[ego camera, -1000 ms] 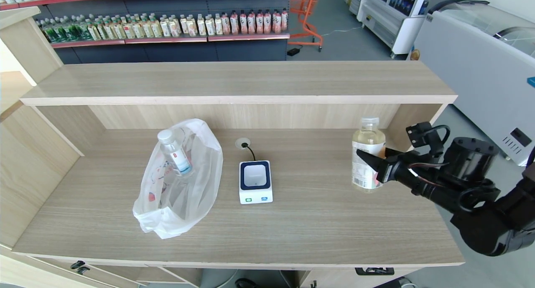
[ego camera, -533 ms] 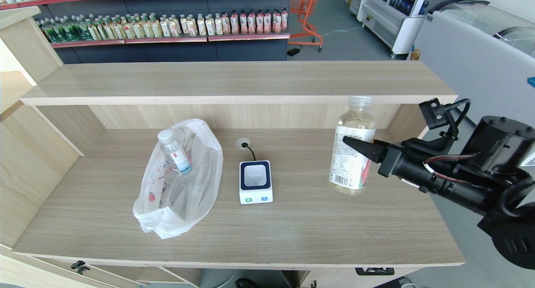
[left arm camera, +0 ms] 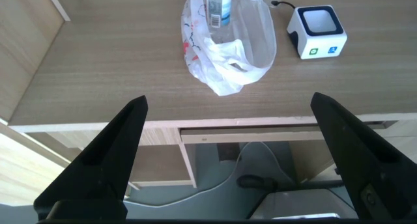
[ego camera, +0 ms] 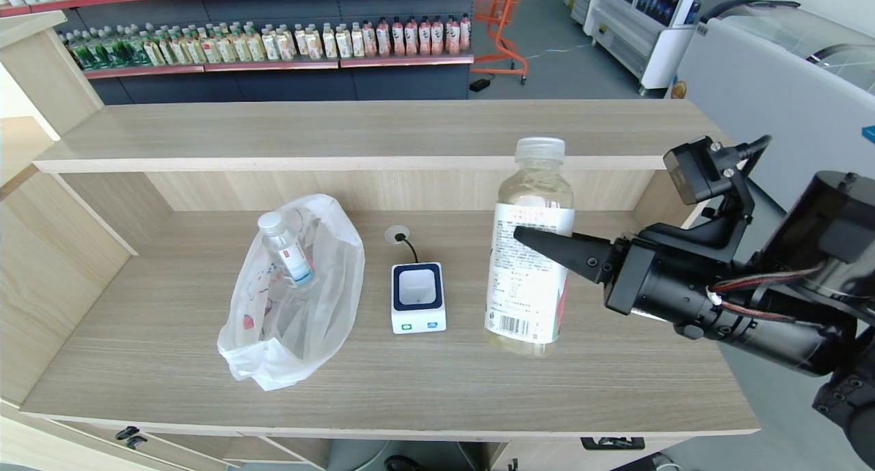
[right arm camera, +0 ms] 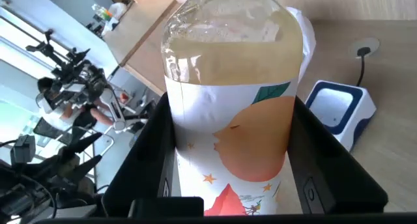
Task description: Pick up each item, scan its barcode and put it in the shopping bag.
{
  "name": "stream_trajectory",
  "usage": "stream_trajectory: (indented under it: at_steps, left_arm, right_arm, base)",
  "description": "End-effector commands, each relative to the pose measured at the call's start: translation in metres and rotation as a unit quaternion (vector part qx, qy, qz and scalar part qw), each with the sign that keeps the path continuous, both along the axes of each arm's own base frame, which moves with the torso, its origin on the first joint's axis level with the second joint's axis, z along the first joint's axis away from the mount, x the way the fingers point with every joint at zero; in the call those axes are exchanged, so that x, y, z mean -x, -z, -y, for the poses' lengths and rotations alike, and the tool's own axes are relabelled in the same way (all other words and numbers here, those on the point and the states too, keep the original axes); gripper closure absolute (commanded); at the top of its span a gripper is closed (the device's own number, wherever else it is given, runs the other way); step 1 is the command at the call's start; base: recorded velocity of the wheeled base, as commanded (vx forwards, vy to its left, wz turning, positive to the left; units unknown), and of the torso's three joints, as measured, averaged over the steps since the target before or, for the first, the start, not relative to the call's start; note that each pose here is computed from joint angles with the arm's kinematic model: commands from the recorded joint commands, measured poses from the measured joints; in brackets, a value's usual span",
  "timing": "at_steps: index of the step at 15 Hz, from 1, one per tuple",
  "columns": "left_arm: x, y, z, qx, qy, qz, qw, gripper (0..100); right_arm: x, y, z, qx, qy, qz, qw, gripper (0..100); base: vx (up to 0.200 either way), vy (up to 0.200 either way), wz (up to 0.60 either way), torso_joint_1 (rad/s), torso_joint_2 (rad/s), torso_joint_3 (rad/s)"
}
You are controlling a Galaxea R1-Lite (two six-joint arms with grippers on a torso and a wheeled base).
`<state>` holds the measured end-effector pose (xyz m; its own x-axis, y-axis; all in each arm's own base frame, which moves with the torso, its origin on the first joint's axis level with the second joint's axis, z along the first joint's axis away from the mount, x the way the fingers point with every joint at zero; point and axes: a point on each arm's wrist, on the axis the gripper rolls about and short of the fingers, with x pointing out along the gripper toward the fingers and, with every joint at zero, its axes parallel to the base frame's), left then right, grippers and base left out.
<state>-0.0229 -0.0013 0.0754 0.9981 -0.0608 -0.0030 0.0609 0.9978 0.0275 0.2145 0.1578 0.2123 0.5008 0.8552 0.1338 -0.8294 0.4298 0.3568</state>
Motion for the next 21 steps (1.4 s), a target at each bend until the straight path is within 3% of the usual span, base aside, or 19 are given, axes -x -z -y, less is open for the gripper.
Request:
stream_trajectory:
  at_steps: [1,5,8,13,21]
  left_arm:
    - [0.000,0.000,0.000,0.000,-0.001,0.000,1.0000,0]
    - [0.000,0.000,0.000,0.000,-0.001,-0.001,1.0000,0]
    - [0.000,0.000,0.000,0.000,-0.001,-0.001,1.0000,0]
    - [0.000,0.000,0.000,0.000,-0.001,-0.001,1.0000,0]
    - [0.000,0.000,0.000,0.000,0.000,0.000,1.0000,0]
  right_arm:
    - [0.005,-0.005,-0.006,-0.005,-0.019,0.004,1.000,100]
    - [0.012,-0.002,-0.014,0.015,-0.058,-0.029,0.998,100]
    - [0.019,-0.010,-0.010,-0.015,-0.069,-0.071,0.995,100]
    - [0.031,-0.019,-0.001,-0.027,-0.069,-0.062,0.995,100]
    - [0.040,-0.021,-0.009,-0.025,-0.093,-0.064,0.993,100]
  base:
    - [0.000,0.000,0.00,0.000,0.00,0.000]
    - [0.000,0.000,0.00,0.000,0.00,0.000]
    - [0.000,0.000,0.00,0.000,0.00,0.000]
    - [0.000,0.000,0.00,0.000,0.00,0.000]
    - [0.000,0.000,0.00,0.000,0.00,0.000]
